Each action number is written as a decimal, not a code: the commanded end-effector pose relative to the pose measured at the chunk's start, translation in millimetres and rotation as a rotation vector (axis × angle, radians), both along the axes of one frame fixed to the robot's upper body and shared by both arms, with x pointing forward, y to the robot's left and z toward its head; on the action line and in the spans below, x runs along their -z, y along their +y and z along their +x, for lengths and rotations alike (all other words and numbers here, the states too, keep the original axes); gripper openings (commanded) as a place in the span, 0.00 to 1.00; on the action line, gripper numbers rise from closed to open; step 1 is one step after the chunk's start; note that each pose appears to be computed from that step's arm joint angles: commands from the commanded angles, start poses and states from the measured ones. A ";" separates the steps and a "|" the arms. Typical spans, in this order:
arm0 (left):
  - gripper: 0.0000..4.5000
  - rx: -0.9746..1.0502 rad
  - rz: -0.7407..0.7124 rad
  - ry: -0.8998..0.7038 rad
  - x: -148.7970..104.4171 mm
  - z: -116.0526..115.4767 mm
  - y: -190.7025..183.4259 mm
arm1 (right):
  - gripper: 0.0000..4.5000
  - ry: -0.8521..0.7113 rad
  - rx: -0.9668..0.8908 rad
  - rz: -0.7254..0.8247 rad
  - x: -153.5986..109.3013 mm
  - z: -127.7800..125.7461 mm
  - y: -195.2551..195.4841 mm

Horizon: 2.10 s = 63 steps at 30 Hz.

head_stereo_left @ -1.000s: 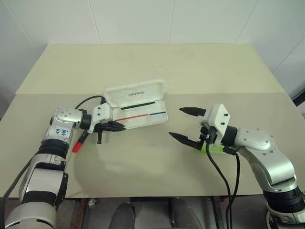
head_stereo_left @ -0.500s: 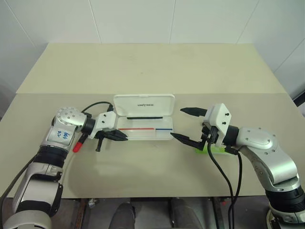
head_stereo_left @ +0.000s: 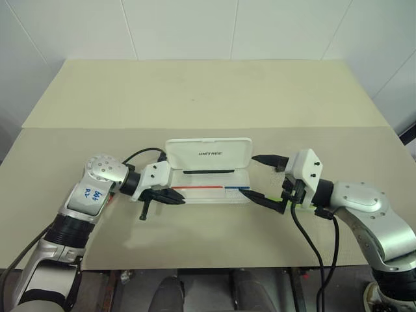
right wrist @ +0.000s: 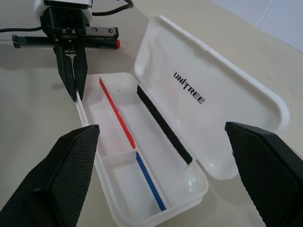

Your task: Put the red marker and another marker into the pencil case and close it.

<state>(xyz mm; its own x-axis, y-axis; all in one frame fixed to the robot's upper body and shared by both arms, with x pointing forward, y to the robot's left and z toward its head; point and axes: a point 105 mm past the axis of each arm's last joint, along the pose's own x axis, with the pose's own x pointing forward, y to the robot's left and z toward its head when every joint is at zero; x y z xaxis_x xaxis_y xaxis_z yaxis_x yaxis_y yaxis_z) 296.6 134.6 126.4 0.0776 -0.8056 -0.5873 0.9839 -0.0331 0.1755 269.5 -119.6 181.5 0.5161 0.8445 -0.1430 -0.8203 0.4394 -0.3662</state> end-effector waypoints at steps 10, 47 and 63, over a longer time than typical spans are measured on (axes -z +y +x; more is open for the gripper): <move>0.00 -0.007 0.015 0.003 9.6 -6.7 5.1 | 1.00 -0.009 -0.027 -0.048 -5.2 -21.3 -14.1; 0.89 0.087 -0.139 0.008 -61.7 -48.0 10.7 | 1.00 -0.010 -0.102 -0.026 -1.8 -2.4 0.5; 0.99 -0.234 -0.412 -0.135 -102.6 -60.3 24.7 | 1.00 -0.010 -0.149 -0.062 -14.7 1.5 -11.2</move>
